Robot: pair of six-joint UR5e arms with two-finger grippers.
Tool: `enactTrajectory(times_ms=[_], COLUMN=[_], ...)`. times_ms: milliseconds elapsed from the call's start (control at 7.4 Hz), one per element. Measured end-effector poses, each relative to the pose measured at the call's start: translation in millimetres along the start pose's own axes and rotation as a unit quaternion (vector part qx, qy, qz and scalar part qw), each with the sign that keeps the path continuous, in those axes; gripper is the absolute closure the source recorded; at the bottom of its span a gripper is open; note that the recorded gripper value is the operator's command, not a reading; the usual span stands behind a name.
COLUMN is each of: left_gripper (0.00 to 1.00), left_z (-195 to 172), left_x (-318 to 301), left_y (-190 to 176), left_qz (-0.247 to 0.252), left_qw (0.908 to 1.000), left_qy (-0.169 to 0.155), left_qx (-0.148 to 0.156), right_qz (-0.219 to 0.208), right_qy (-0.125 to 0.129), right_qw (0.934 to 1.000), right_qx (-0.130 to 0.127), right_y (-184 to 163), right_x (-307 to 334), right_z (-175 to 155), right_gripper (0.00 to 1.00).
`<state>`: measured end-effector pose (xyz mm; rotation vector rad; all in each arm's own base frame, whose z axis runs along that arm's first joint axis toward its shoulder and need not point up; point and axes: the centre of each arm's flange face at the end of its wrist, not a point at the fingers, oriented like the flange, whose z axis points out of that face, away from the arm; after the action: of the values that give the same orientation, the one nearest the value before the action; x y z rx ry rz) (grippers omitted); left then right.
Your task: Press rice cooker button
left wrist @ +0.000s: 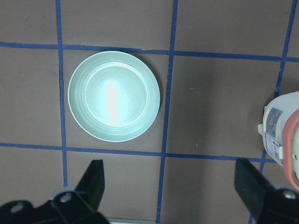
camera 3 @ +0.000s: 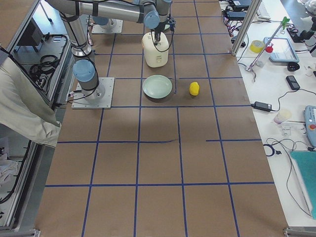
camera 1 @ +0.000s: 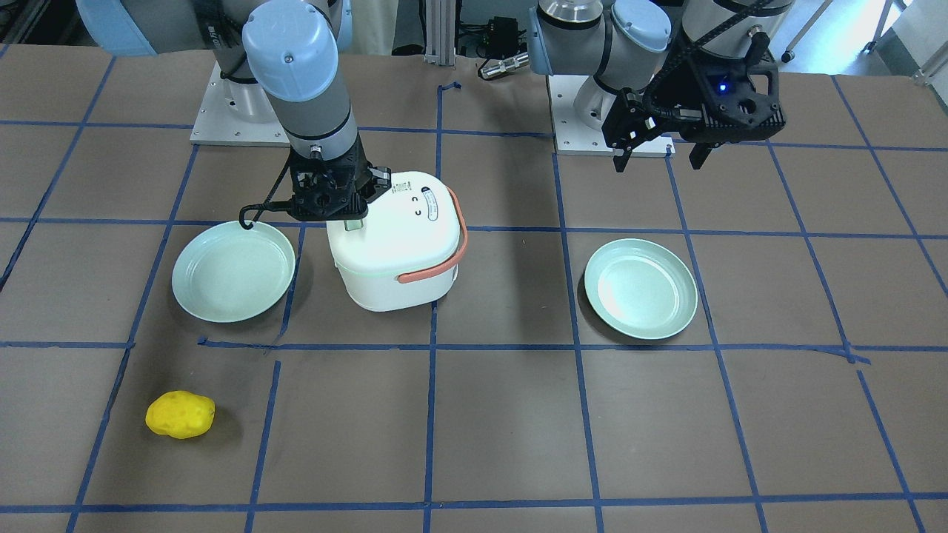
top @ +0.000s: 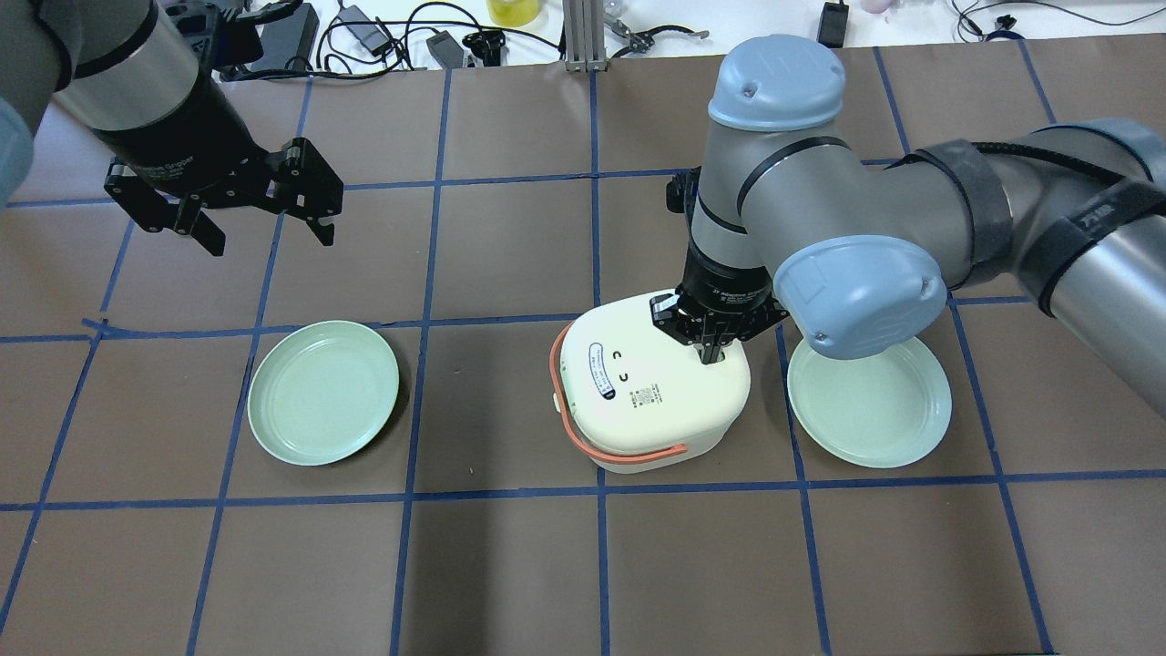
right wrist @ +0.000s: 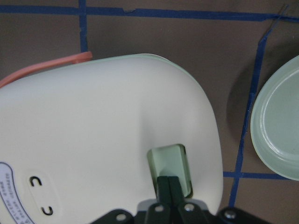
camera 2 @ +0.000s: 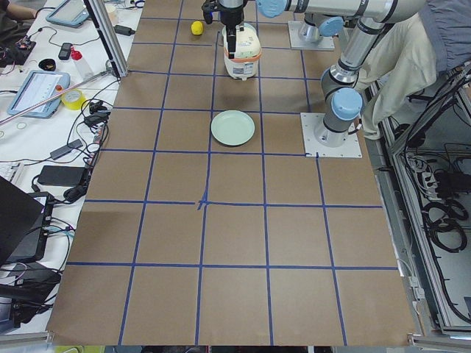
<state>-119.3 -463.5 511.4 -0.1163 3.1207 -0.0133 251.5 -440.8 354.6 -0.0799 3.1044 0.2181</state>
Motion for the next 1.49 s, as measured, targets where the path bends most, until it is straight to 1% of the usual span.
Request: enactTrajectory(times_ms=[135, 270, 405, 541, 811, 946, 1216, 1486], left_gripper=[0.00, 0.00, 0.00, 0.00, 0.00, 0.00, 0.00, 0.00], left_z=[0.0, 0.0, 0.0, 0.0, 0.0, 0.0, 0.0, 0.0], left_x=[0.0, 0.0, 0.0, 0.0, 0.0, 0.0, 0.0, 0.0], left_y=[0.0, 0.0, 0.0, 0.0, 0.0, 0.0, 0.0, 0.0], left_qz=[0.000, 0.000, 0.000, 0.000, 0.000, 0.000, 0.000, 0.000], left_qw=[1.0000, 1.0000, 1.0000, 1.0000, 1.0000, 1.0000, 1.0000, 1.0000], left_qy=[0.000, 0.000, 0.000, 0.000, 0.000, 0.000, 0.000, 0.000], left_qx=[0.000, 0.000, 0.000, 0.000, 0.000, 0.000, 0.000, 0.000], right_qz=[0.003, 0.008, 0.015, 0.026, 0.047, 0.042, 0.030, 0.026], right_qy=[0.001, 0.003, 0.008, 0.017, 0.021, 0.023, 0.027, 0.030], right_qw=[1.0000, 0.9998, 0.9992, 0.9983, 0.9963, 0.9955, 0.9937, 0.9929], right_qx=[0.006, 0.020, 0.036, 0.050, 0.069, 0.082, 0.105, 0.112], right_y=[-1.1, -4.4, -11.1, -20.9, -39.6, -46.4, -54.4, -56.1], right_x=[-0.1, 1.4, 6.3, 19.7, 69.3, 97.1, 143.7, 162.5], right_z=[-5.0, -18.7, -40.9, -71.3, -131.5, -156.6, -188.1, -197.4], right_gripper=[0.00, 0.00, 0.00, 0.00, 0.00, 0.00, 0.00, 0.00])
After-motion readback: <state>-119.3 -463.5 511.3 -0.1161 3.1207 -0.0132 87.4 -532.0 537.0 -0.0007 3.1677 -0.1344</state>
